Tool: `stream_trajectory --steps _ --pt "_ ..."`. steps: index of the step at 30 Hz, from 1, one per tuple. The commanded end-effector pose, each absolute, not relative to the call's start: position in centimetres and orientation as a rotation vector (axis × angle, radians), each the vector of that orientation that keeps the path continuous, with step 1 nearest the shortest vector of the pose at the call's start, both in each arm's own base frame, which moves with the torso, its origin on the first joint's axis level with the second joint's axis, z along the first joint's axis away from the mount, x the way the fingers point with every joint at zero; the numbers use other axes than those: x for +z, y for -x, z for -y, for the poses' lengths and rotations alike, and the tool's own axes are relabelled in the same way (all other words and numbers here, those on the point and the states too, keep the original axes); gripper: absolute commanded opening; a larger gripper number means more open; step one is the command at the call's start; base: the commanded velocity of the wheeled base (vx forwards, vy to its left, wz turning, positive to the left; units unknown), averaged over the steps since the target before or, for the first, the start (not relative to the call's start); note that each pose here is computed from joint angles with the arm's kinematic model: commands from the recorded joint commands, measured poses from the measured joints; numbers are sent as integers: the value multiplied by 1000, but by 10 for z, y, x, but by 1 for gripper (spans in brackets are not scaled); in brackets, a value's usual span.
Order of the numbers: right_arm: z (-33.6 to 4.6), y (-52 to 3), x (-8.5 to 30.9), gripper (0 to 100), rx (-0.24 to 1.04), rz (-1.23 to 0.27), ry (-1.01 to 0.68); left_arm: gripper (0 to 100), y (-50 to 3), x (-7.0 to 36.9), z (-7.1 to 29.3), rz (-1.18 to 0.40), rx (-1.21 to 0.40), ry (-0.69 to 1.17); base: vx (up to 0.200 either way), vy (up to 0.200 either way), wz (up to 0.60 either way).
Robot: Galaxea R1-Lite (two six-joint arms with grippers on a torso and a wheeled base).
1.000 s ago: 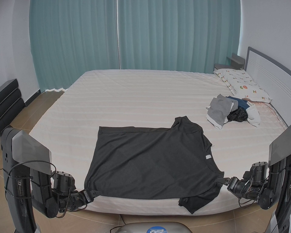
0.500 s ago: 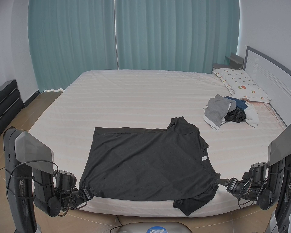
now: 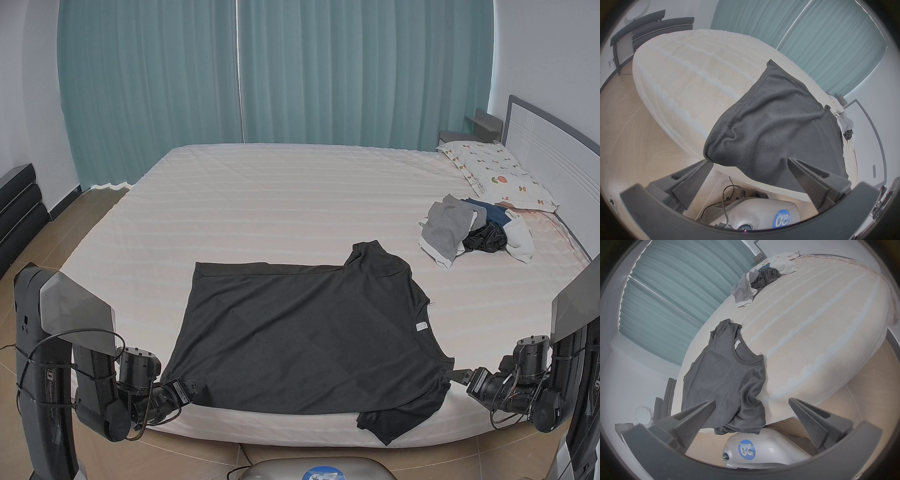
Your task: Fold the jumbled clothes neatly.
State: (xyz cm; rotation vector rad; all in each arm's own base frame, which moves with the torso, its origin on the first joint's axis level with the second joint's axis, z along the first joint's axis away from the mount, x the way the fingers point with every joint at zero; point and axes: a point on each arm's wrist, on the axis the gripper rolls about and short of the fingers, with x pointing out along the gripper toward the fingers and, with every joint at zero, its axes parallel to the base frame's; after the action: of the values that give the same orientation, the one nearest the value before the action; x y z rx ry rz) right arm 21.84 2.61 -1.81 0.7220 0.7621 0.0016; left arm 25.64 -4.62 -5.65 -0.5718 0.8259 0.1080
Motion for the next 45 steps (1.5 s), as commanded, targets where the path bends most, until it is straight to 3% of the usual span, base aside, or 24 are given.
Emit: stream_trajectory --steps 1,2,3,22,32,33,45 --pt "-26 -219 -18 100 6 -754 -723 100 -257 -59 46 -831 112 570 0 0 0" --pt "-26 -219 -18 100 5 -755 -722 100 -257 -60 45 -830 116 571 0 0 0" --pt "-26 -219 -18 100 5 -756 -722 0 -257 -60 45 -829 118 571 0 0 0" --pt "-39 -214 -38 100 59 -862 -633 0 -241 -43 33 -698 160 616 0 0 0" --pt "-41 -242 -46 100 66 -784 -649 0 -245 -34 22 -659 174 713 0 0 0" --pt "-41 -246 -46 0 65 -768 -649 0 -245 -33 22 -658 167 719 0 0 0" --pt "-33 -287 -26 0 97 -559 -643 0 -256 -27 18 -600 168 791 0 0 0"
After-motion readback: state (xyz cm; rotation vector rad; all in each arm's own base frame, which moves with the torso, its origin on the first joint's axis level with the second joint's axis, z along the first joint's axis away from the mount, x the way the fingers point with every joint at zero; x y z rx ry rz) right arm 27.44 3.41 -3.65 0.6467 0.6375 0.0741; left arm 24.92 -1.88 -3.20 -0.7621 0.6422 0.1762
